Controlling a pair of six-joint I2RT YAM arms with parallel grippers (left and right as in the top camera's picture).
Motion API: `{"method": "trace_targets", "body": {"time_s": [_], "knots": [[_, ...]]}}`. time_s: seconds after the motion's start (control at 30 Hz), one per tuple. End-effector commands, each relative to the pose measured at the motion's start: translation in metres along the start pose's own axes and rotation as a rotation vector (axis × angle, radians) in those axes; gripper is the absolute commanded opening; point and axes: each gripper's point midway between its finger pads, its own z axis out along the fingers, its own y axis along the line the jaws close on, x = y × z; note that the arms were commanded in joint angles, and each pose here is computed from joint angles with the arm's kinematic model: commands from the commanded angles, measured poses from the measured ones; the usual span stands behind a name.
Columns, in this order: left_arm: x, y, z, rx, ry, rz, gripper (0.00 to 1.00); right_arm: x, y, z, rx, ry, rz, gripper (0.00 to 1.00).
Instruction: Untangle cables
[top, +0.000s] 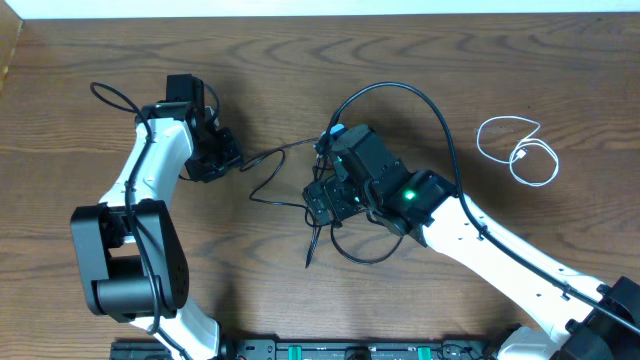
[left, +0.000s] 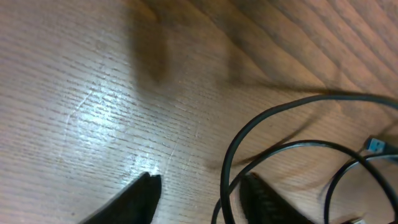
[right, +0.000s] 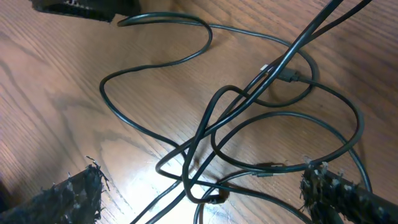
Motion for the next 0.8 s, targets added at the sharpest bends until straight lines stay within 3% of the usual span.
{"method": "trace_targets", "body": {"time_s": [0.0, 0.4, 0.77], "knots": [[0.0030, 0.0025, 0.0011, -0.009, 0.006, -0.010, 0.63, -0.0030, 0.0001, -0.0012, 0.010, -0.008, -0.013, 0.99], [-0.0040, -0.0003, 0.0011, 0.002, -0.022, -0.004, 0.75, -0.0030, 0.0001, -0.0012, 0.010, -0.008, -0.013, 0.99], [-0.0054, -0.0009, 0.0010, 0.004, -0.028, -0.002, 0.76, -0.0030, 0.0001, -0.0012, 0.010, -0.008, -0.013, 0.99]]}}
